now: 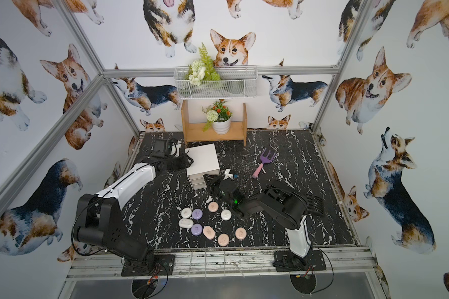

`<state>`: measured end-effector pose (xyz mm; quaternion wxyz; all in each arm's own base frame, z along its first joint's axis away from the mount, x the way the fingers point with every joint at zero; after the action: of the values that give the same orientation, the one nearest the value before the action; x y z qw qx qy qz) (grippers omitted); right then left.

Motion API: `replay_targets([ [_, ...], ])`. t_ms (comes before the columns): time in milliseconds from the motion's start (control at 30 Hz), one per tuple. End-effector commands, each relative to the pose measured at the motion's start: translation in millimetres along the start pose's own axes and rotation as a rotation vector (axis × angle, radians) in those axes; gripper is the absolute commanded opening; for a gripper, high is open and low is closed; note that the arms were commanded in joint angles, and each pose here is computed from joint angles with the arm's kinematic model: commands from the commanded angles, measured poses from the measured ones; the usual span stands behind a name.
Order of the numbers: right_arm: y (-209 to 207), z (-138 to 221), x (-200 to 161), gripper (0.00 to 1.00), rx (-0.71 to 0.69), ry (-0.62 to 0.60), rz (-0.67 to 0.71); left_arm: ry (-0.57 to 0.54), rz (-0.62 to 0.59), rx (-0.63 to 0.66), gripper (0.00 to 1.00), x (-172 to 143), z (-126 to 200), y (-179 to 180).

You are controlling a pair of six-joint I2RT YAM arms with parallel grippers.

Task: Put the bluetooth earphones in the drawer according to color
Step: Open the drawer in the storage box.

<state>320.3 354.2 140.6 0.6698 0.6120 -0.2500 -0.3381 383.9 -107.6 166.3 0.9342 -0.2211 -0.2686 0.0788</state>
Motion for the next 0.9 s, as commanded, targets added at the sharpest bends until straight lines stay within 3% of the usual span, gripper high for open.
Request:
replay_targets([
  [0,6.0,-3.5,3.8,0.23,0.020,-0.023,-0.007,0.203,0.017,0.121,0.44,-46.2,-5.3,26.4],
  [500,9.7,-5.2,16.2,0.13,0.032,-0.067,-0.012,0.209,0.017,0.124,0.43,-48.7,-4.6,27.5],
  [700,2.5,-3.0,15.9,0.01,0.012,-0.054,-0.013,0.211,0.019,0.126,0.43,-49.2,-5.3,28.1],
  [867,-9.8,8.3,7.5,0.00,-0.015,-0.030,-0.022,0.210,0.024,0.131,0.43,-47.8,-6.2,28.4],
])
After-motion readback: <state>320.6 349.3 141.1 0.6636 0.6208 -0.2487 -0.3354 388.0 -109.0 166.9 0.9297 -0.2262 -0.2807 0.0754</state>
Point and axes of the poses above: each gripper's point midway between its finger pads, its own z axis back along the fingers, its own y axis along the line the jaws close on, x = y × z, the point moved 4 cm from there along z, back along the fingers
